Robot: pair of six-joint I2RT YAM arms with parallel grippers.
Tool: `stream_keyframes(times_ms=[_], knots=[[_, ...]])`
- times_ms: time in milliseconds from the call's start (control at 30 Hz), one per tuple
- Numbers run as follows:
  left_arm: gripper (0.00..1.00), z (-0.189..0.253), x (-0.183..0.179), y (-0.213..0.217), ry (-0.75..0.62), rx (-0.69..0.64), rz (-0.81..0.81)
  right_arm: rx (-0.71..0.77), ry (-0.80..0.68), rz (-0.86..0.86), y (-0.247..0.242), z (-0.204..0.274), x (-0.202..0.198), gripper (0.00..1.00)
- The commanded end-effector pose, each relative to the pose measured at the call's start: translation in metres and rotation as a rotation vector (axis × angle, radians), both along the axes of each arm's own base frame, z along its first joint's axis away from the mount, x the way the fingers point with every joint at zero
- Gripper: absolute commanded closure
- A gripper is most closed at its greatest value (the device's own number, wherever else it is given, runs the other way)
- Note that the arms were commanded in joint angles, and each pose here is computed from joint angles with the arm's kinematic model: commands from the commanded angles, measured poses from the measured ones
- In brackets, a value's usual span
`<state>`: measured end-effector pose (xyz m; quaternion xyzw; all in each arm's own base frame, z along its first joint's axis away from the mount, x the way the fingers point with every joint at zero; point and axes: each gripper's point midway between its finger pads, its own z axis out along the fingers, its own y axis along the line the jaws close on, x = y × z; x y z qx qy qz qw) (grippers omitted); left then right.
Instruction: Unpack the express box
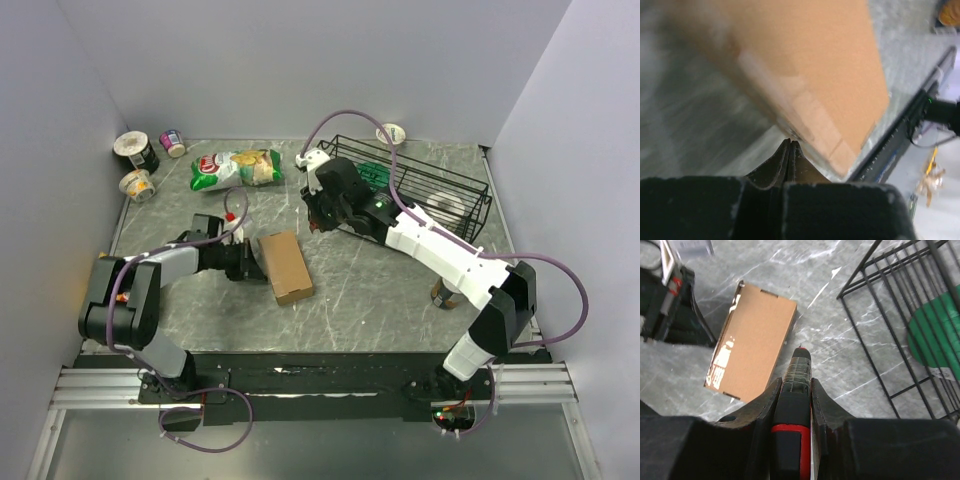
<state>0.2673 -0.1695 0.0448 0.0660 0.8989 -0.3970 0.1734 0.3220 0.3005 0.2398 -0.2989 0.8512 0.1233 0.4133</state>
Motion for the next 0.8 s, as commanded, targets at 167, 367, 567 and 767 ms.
stream_keyframes(times_ms=[167,367,567,767], knots=[[0.98,0.033,-0.024,-0.075,-0.156,-0.209,-0.321,0.029,-0.101,-0.043,0.0,0.03,0.017,1.0],[0.91,0.07,-0.025,-0.048,-0.267,-0.175,-0.403,0.069,-0.08,0.273,0.025,0.033,-0.004,1.0],[0.73,0.125,0.036,0.003,-0.47,-0.131,-0.237,0.155,-0.223,0.355,0.025,0.059,-0.008,1.0],[0.56,0.116,0.109,0.006,-0.458,-0.112,-0.045,0.128,-0.185,0.347,0.021,0.062,-0.011,1.0]])
